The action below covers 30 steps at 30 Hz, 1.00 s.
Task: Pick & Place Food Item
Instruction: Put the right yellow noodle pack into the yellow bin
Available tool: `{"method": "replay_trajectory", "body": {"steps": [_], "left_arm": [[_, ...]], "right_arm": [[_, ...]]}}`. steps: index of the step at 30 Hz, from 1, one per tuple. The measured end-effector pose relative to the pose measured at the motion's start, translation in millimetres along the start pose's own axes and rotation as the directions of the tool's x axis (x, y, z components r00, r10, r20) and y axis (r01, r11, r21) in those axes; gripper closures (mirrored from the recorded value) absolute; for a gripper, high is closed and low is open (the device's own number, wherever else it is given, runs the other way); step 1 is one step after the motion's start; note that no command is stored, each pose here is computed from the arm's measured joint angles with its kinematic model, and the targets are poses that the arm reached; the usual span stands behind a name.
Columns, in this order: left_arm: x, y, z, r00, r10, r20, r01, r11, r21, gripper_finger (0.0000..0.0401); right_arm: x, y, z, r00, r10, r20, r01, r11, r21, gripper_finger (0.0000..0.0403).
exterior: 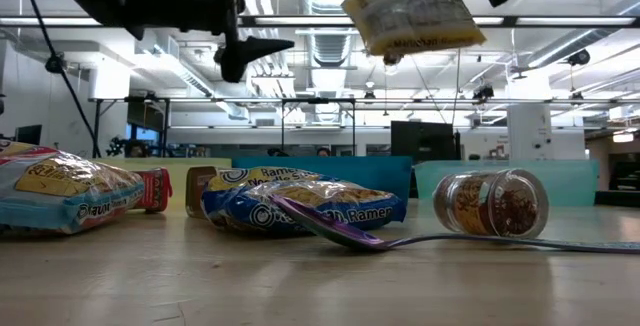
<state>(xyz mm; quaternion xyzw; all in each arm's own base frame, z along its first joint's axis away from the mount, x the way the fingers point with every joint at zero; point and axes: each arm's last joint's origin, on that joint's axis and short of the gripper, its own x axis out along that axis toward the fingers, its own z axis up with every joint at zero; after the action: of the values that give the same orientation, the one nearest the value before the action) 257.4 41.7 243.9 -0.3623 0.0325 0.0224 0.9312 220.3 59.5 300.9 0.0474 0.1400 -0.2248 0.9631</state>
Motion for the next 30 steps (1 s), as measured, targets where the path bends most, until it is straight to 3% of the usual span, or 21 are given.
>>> {"method": "replay_trajectory", "body": {"steps": [6, 17, 30], "left_arm": [[3, -4, -1, 0.999, -0.039, 0.013, 0.038, 0.998, 0.045, 0.0043], [5, -25, -7, 0.991, -0.119, 0.062, 0.103, 0.969, 0.226, 0.0043], [7, -38, -12, 0.989, -0.135, 0.06, 0.115, 0.958, 0.263, 0.0043]], "right_arm": [[7, 9, 4, 0.998, 0.02, 0.057, -0.019, 1.0, -0.013, 0.0391], [20, 23, 12, 0.985, 0.047, 0.165, -0.042, 0.998, -0.038, 0.0391], [53, 49, 25, 0.985, 0.059, 0.161, -0.043, 0.994, -0.102, 0.0391]]}}
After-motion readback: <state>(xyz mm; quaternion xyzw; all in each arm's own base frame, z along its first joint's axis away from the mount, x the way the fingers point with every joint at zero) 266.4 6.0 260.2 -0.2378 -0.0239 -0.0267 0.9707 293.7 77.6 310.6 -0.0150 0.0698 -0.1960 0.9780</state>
